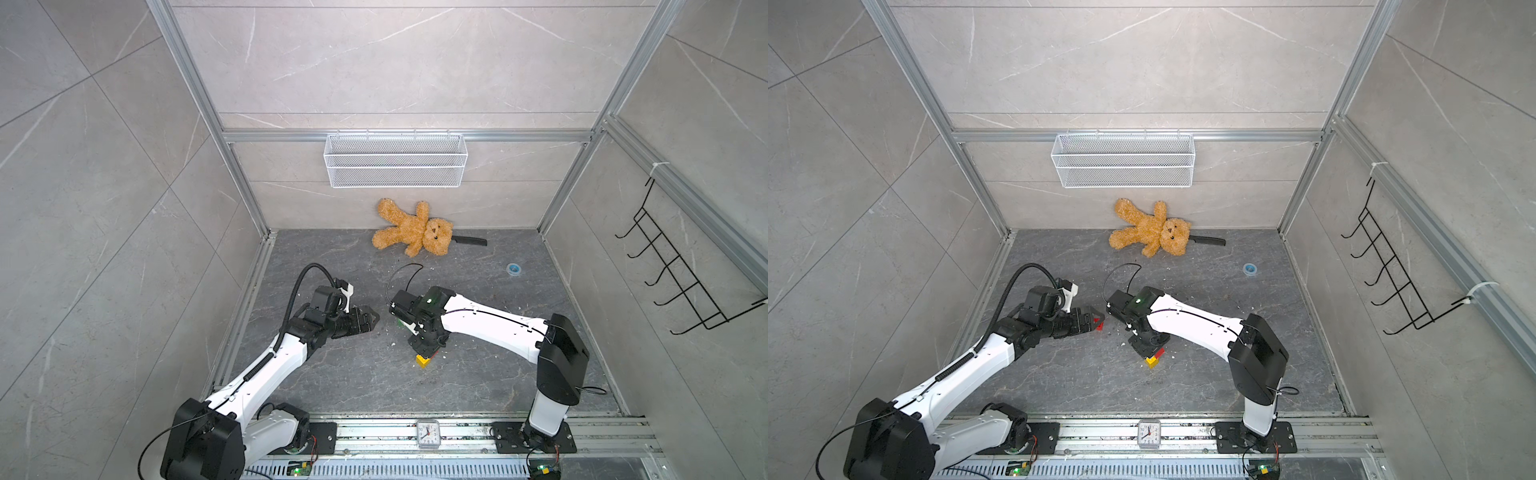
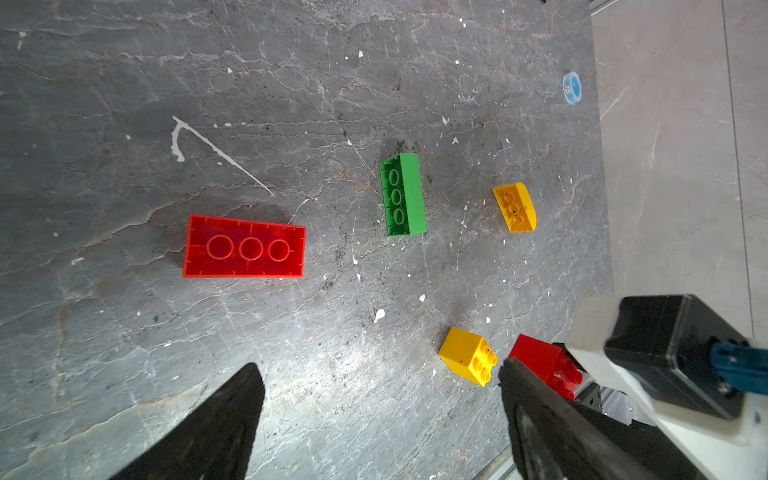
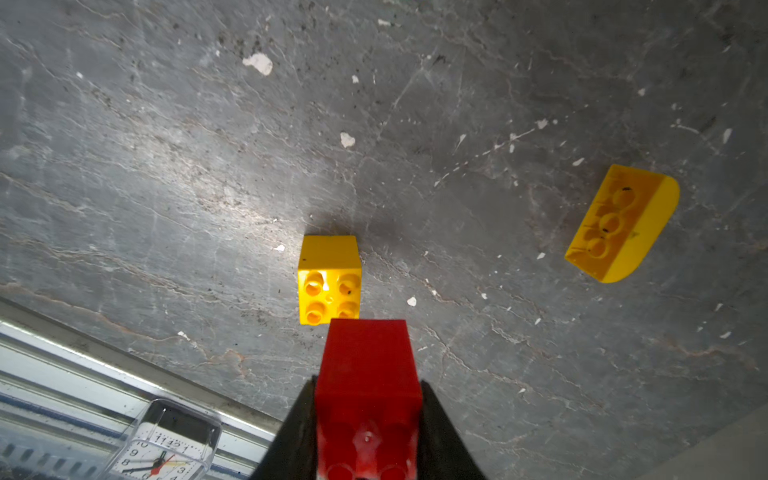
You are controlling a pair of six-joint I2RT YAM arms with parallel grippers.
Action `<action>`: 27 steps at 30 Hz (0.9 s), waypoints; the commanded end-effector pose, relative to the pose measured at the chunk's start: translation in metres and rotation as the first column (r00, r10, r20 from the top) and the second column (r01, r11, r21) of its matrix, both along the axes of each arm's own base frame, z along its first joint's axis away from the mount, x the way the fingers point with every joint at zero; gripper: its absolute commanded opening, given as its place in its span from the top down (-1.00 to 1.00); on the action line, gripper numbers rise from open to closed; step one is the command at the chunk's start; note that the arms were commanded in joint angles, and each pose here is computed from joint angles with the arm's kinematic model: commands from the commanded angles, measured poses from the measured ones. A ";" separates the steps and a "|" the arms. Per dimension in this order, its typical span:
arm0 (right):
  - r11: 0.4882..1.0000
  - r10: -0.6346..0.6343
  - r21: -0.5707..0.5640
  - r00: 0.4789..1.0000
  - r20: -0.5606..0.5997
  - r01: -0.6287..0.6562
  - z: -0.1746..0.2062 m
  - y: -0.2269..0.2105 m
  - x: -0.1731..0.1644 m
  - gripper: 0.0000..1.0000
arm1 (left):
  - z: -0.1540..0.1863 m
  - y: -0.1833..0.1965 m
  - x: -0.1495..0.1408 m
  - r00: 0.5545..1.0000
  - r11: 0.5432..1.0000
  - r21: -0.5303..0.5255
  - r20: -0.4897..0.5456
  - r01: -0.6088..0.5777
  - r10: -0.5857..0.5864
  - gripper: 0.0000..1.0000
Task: Assemble an ice cream with lego
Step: Assemble the lego brick with the lego brick.
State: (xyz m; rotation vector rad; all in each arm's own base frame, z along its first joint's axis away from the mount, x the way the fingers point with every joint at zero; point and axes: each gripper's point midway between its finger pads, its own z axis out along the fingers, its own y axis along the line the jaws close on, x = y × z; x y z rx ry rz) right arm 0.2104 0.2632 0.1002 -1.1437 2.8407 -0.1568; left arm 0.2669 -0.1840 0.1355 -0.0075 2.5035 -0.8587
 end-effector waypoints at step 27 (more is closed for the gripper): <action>1.000 0.000 0.015 0.999 -0.050 0.000 -0.031 0.002 -0.002 0.65 | 0.015 0.024 0.002 0.993 0.992 0.094 0.080 -0.089 0.081 -0.90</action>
